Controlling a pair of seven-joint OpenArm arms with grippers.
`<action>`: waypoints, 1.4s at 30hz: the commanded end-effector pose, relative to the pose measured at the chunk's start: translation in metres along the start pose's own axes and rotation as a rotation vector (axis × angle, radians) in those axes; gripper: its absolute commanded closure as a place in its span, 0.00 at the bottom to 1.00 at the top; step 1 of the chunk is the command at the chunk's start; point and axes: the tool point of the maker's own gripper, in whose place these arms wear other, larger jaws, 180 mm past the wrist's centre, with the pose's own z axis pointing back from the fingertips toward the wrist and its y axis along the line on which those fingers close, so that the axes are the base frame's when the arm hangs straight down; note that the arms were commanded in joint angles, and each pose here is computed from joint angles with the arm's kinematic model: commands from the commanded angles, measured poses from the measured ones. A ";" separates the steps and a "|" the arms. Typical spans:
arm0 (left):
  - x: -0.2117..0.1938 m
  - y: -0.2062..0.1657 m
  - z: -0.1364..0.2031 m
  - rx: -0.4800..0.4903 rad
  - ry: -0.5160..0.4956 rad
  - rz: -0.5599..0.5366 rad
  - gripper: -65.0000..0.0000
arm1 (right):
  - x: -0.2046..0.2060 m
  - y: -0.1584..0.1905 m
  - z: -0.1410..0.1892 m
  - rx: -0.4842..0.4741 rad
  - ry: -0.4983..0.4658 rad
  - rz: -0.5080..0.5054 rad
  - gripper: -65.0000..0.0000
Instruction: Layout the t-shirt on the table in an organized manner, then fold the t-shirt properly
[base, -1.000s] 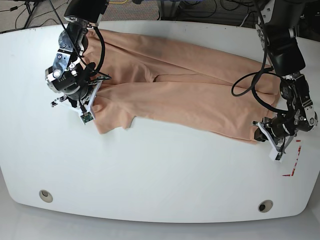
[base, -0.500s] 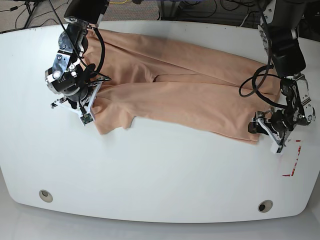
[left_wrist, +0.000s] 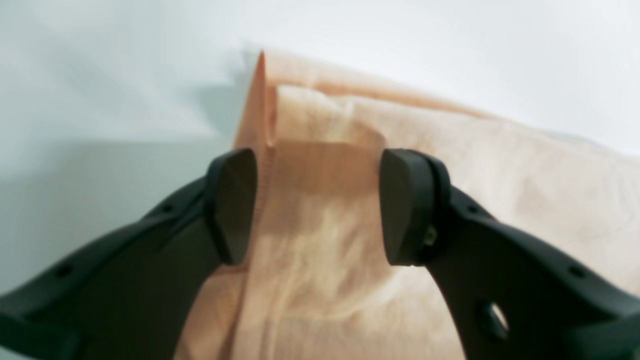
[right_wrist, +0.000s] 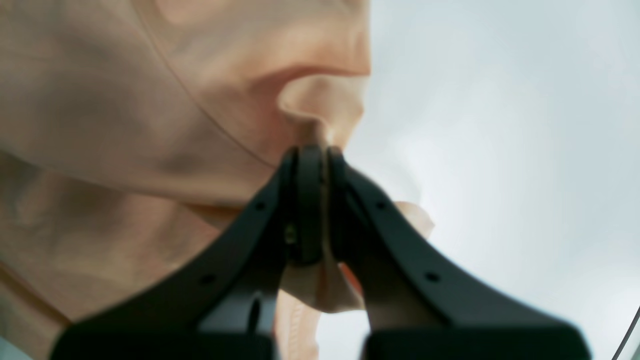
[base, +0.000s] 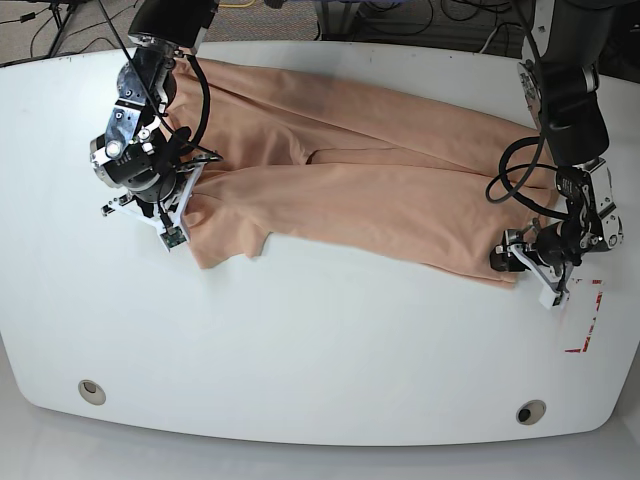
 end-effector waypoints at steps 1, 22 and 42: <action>0.026 0.000 0.008 -0.002 -0.064 -0.016 0.49 | 0.011 -0.006 0.005 -0.018 -0.036 0.004 0.99; 0.022 -0.008 0.009 -0.050 -0.035 -0.087 0.94 | 0.013 -0.007 0.005 -0.020 -0.041 0.004 0.99; 0.035 0.017 0.016 0.052 -0.097 0.016 0.48 | 0.013 -0.007 0.005 -0.020 -0.041 0.004 0.99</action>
